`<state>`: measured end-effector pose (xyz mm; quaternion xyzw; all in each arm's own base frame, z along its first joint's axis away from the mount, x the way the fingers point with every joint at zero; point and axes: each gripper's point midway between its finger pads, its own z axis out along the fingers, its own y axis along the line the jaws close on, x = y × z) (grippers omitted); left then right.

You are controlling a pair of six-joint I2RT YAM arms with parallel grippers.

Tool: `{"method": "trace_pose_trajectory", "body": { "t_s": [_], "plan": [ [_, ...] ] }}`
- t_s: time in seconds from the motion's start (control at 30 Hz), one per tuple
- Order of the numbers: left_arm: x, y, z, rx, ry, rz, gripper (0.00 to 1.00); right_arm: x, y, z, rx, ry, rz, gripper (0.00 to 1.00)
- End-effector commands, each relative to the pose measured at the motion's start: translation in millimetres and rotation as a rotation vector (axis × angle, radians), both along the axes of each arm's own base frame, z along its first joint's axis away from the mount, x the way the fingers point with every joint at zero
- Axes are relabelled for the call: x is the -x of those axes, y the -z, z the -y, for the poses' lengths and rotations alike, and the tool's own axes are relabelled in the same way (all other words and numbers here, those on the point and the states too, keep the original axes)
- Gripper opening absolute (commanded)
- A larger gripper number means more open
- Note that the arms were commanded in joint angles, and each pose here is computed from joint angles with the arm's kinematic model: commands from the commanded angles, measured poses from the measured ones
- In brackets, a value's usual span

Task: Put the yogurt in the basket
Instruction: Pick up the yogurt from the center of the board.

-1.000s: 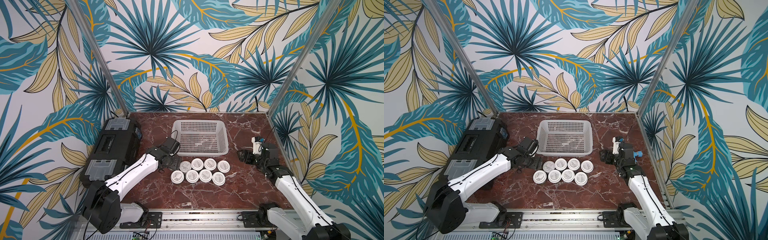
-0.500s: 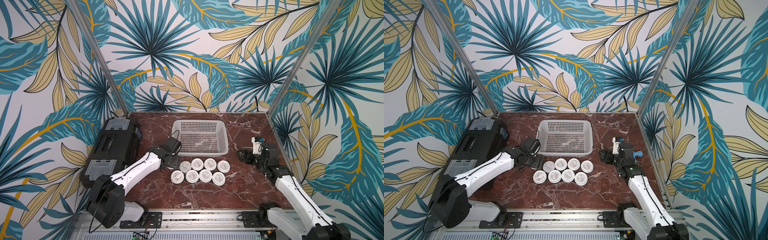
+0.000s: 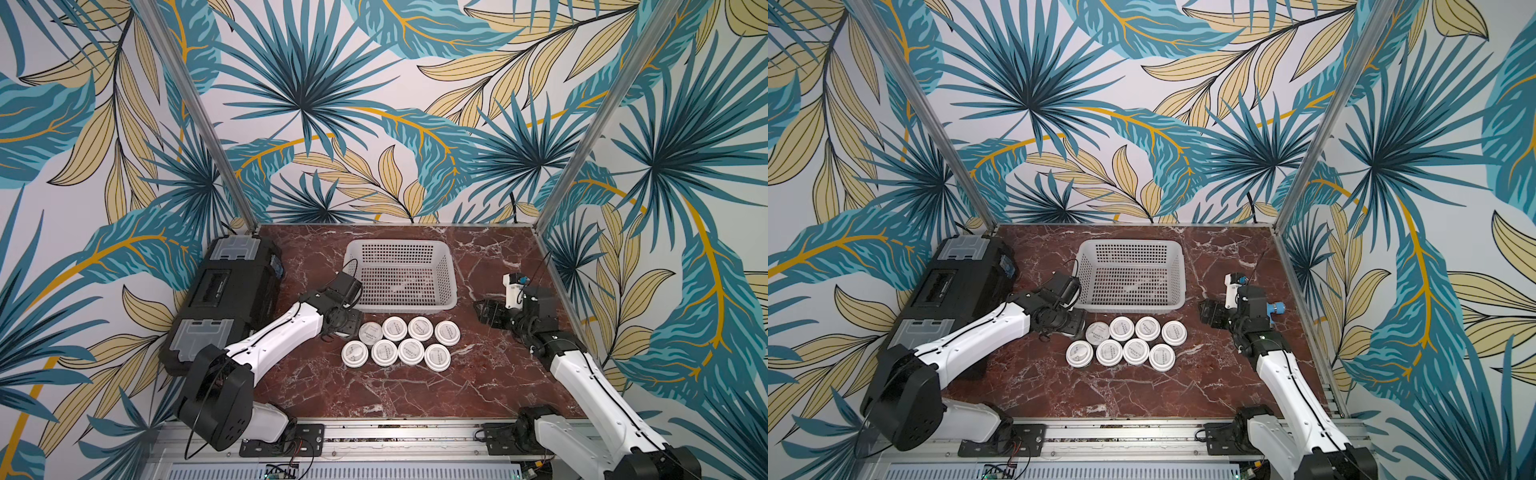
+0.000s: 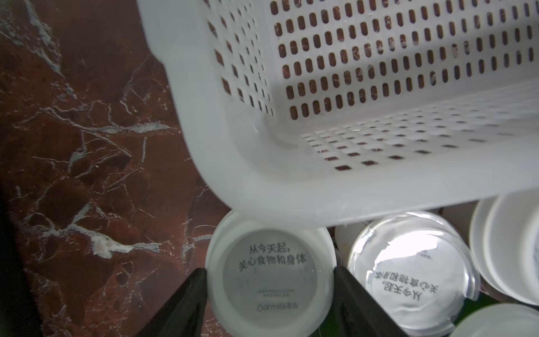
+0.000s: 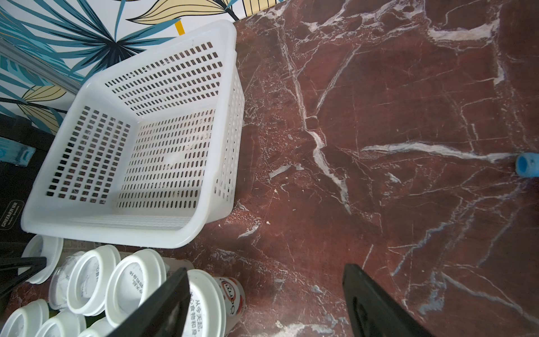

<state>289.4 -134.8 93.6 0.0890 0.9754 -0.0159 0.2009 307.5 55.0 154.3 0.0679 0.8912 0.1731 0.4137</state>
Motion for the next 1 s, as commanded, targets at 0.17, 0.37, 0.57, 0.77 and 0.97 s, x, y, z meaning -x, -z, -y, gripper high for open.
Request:
{"method": "trace_pose_trajectory", "body": {
  "t_s": [0.17, 0.37, 0.57, 0.77, 0.97],
  "plan": [
    [-6.9, 0.0, 5.0, 0.014, 0.007, -0.001, 0.77, -2.5, -1.6, -2.3, 0.004, -0.016, 0.033, 0.86],
    [-7.7, -2.2, 4.2, 0.006, 0.009, -0.001, 0.65, -2.9, -2.2, -2.7, 0.003, -0.017, 0.035, 0.86],
    [-6.4, -4.0, 2.5, -0.001, 0.007, 0.001, 0.63, -2.8, -1.7, -3.1, 0.001, -0.019, 0.033, 0.86],
    [0.0, -7.2, -5.6, -0.03, 0.003, -0.007, 0.62, -2.8, -1.3, -3.1, 0.002, -0.019, 0.031, 0.86],
    [6.6, -34.2, -20.1, -0.064, 0.0, 0.016, 0.62, -3.1, 0.0, -2.8, 0.004, -0.018, 0.026, 0.86]
  ]
}}
